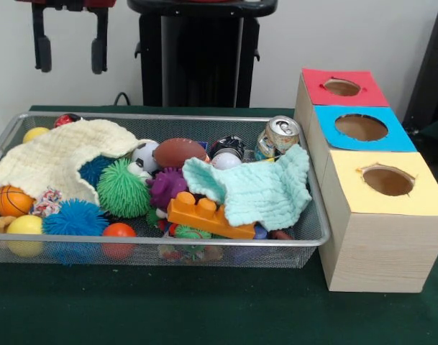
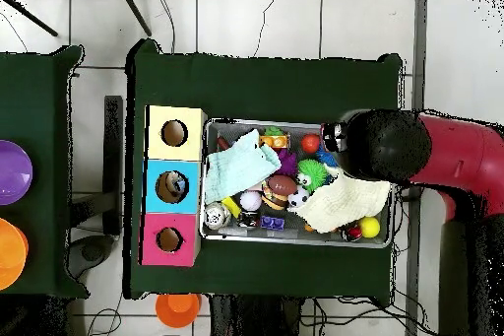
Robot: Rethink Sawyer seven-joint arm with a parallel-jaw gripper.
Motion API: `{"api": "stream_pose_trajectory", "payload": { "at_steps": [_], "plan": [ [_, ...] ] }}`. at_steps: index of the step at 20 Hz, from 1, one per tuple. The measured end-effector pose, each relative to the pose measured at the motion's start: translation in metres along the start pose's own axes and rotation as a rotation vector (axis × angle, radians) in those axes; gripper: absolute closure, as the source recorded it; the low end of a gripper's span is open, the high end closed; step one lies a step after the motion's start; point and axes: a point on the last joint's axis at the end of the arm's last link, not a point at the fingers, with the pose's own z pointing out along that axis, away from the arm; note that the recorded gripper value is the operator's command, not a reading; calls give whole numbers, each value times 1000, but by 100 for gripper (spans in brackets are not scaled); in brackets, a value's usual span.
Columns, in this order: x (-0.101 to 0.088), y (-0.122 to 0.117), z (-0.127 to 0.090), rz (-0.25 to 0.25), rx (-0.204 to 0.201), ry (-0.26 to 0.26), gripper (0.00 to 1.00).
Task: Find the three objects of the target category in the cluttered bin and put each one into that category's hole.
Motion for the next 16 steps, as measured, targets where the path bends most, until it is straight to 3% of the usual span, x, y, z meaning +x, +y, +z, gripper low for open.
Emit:
{"api": "stream_pose_trajectory", "payload": {
  "at_steps": [4,10,16],
  "plan": [
    [-3,-18,-11,33,-28,-44,0],
    [5,-49,-17,73,-37,-71,0],
    [7,-60,-20,85,-46,-89,0]
  ]
}}
